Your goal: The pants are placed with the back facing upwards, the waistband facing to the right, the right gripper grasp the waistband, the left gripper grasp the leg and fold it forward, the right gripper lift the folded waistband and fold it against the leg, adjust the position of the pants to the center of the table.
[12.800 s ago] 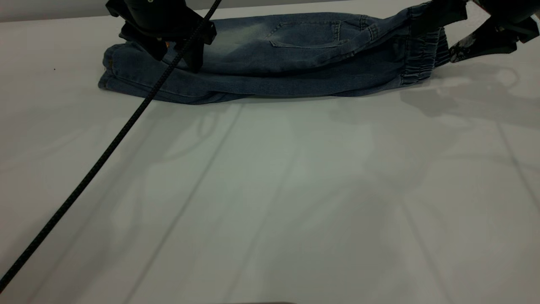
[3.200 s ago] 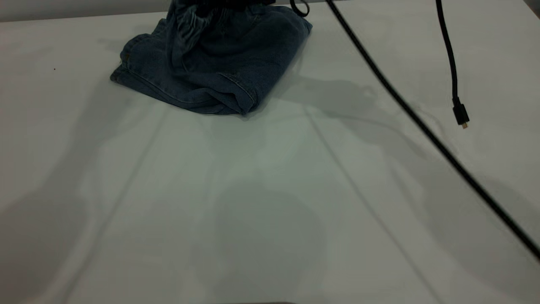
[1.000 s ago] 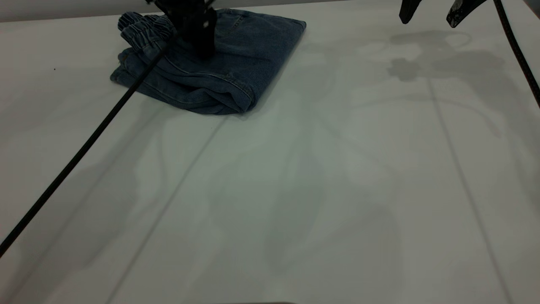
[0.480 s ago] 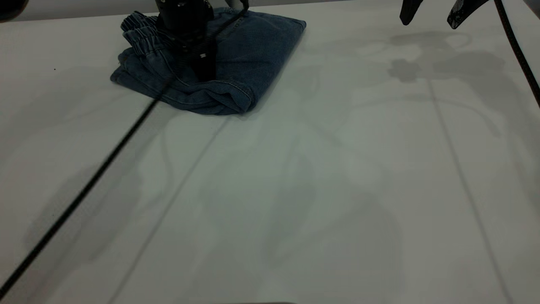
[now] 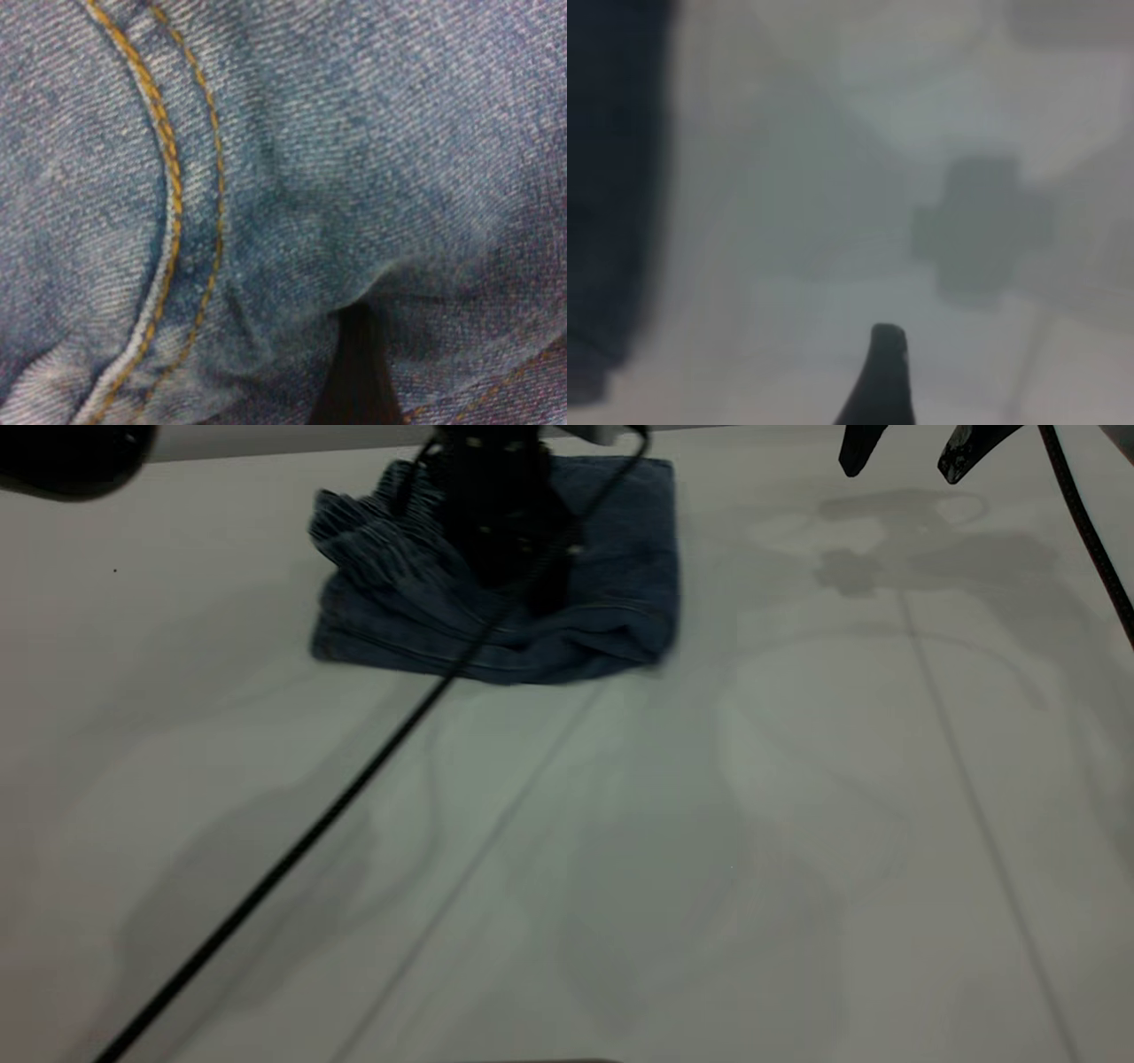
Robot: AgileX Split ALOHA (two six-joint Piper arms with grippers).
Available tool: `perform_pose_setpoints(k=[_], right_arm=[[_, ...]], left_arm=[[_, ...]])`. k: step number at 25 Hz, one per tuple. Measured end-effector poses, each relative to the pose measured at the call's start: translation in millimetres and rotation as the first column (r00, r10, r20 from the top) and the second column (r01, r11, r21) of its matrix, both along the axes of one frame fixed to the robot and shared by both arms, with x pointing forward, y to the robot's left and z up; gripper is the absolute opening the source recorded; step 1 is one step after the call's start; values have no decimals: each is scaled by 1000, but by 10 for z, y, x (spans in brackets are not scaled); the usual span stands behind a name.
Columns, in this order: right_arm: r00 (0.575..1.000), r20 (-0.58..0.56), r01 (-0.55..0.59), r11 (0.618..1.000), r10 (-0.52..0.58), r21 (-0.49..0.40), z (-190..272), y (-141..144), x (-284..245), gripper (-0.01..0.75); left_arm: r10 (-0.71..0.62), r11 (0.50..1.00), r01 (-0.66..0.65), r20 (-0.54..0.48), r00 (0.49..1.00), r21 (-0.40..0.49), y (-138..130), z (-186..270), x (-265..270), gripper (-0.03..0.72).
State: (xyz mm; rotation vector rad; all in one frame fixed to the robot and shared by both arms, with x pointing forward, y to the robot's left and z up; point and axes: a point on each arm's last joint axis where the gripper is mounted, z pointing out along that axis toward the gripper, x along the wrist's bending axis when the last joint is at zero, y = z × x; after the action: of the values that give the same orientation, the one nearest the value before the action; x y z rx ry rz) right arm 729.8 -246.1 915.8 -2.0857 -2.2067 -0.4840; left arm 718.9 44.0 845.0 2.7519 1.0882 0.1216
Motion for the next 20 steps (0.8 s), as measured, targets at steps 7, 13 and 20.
perform_pose_setpoints(k=[7, 13, 20], right_arm=[[1000, 6, -10, 1000, 10, -2, 0, 0, 3, 594], [1000, 7, -14, 1000, 14, -3, 0, 0, 3, 594], [999, 29, -17, 1000, 17, -5, 102, -2, 2, 594]], left_arm=[[31, 999, -31, -19, 999, -15, -402, -12, -238, 516], [43, 999, -43, 0, 999, 9, -461, 4, -276, 516], [106, 994, -105, 130, 986, -11, -445, 494, -180, 516]])
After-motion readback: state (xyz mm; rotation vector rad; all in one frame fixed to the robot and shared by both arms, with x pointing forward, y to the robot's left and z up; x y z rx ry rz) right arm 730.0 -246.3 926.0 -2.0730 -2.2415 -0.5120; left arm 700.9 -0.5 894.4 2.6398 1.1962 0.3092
